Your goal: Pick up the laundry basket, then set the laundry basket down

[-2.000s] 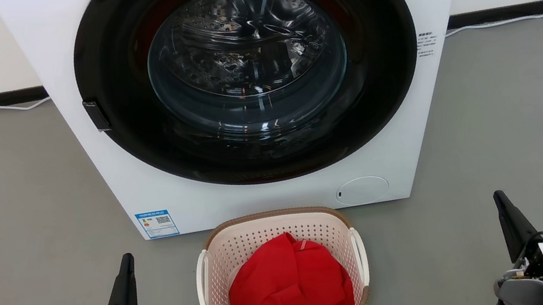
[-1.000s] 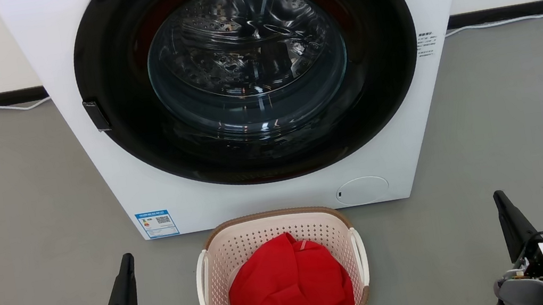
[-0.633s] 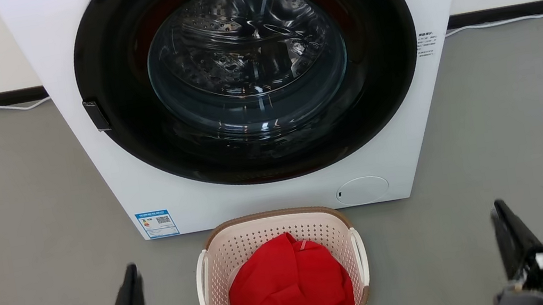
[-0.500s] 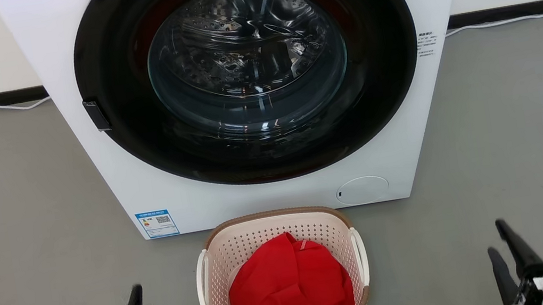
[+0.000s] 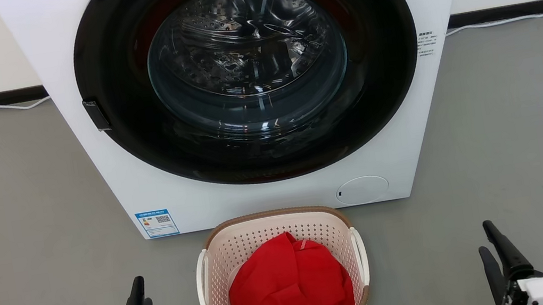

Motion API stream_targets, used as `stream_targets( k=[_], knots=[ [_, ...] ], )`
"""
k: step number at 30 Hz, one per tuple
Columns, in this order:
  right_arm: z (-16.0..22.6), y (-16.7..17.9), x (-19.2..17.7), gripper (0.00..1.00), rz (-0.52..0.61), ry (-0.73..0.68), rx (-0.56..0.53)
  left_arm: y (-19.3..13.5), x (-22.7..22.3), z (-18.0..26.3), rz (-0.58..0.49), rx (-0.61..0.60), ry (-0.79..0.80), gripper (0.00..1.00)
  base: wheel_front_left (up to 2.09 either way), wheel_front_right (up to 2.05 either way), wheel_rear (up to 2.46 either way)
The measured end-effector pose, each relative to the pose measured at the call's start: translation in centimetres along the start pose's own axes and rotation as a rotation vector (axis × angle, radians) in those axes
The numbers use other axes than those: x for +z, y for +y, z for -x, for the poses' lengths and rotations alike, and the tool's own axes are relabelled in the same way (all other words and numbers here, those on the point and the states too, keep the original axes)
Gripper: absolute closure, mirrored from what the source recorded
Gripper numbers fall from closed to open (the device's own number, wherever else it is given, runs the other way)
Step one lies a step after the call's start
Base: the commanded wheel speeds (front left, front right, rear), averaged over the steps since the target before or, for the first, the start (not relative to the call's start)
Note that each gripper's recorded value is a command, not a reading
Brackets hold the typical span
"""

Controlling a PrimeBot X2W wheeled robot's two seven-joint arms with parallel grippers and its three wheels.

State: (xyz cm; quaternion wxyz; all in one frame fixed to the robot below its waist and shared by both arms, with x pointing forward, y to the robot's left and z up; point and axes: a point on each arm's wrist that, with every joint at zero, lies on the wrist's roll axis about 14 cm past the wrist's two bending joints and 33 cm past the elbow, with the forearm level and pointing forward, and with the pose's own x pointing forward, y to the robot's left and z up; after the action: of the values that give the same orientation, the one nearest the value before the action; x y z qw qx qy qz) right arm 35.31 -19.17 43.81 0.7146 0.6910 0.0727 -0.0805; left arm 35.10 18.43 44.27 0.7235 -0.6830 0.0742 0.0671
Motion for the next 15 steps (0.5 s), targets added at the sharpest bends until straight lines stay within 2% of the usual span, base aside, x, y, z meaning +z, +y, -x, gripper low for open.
stream_targets(
  k=[7,15],
  knots=[
    [-0.1,0.2,-0.5,0.0,0.073,0.01,0.006,-0.6,-0.1,-0.1,-0.067,-0.015,-0.002,0.0,0.0,0.0,0.0],
    [-0.2,1.0,-1.3,0.0,0.205,0.029,0.03,-1.4,-0.4,-0.2,-0.188,-0.034,0.002,0.0,0.0,0.0,0.0]
  ],
)
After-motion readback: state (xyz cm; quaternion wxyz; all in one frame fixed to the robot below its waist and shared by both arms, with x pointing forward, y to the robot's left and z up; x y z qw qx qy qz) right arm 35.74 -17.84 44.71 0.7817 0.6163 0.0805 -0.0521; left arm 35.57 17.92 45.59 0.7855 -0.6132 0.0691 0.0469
